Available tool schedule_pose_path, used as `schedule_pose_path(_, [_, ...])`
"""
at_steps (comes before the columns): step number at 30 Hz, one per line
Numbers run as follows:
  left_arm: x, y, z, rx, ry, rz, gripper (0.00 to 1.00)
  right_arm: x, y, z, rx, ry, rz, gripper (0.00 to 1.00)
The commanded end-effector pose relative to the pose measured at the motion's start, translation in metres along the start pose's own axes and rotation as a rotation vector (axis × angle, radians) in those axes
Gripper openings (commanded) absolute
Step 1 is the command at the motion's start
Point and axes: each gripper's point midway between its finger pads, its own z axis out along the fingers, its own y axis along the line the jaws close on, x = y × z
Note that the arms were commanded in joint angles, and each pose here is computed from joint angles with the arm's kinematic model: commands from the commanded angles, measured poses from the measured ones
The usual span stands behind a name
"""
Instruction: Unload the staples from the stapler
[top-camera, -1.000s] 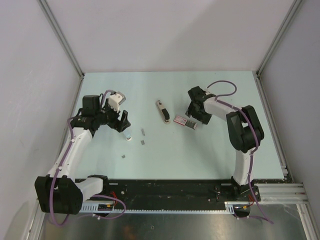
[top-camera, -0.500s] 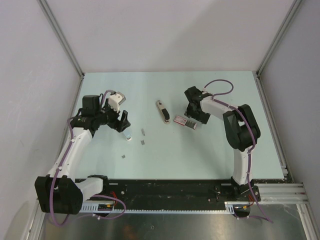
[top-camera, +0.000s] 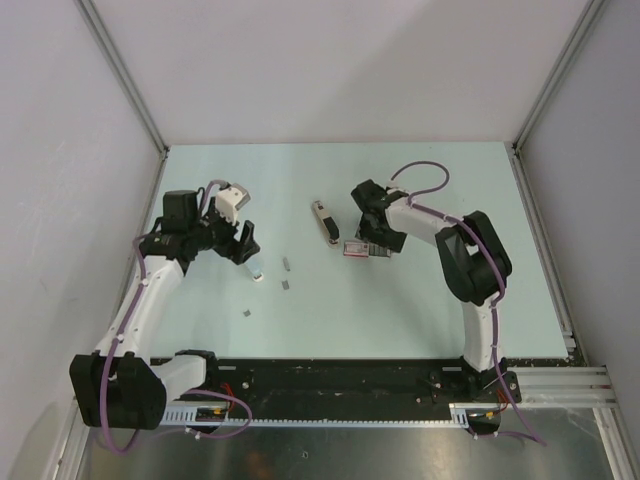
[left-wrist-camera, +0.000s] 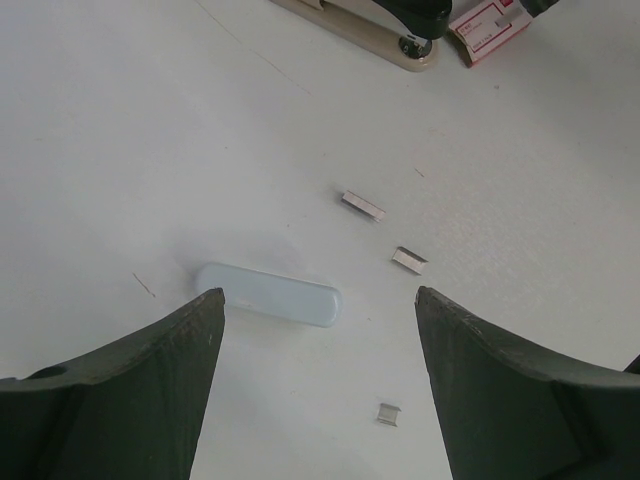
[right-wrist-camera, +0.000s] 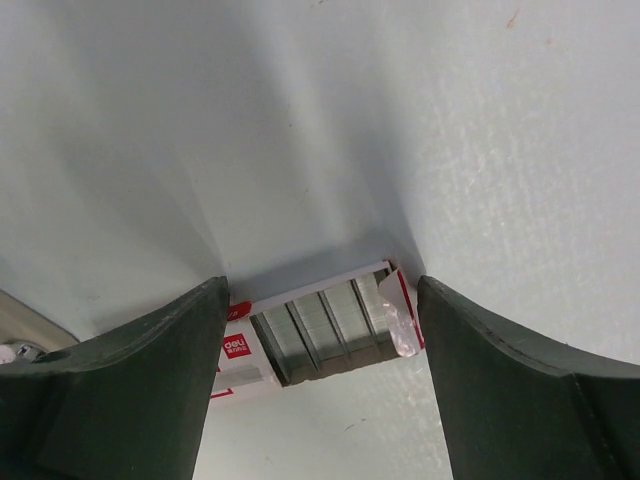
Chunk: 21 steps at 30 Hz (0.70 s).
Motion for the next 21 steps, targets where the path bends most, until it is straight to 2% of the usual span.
schedule_pose_path(1, [-0.006,-0.003,-0.008,0.01,-0.04,0.035,0.82,0.05,-0.007,0.012,0.056,0.141,-0.027,0.8])
schedule_pose_path(9, [-0.004,-0.004,-0.01,0.007,-0.045,0.038,0.82,0.074,-0.011,-0.003,0.06,0.149,-0.078,0.78])
schedule_pose_path(21, [-0.008,-0.006,-0.013,0.009,-0.06,0.04,0.82,0.135,-0.022,-0.023,0.062,0.184,-0.16,0.75])
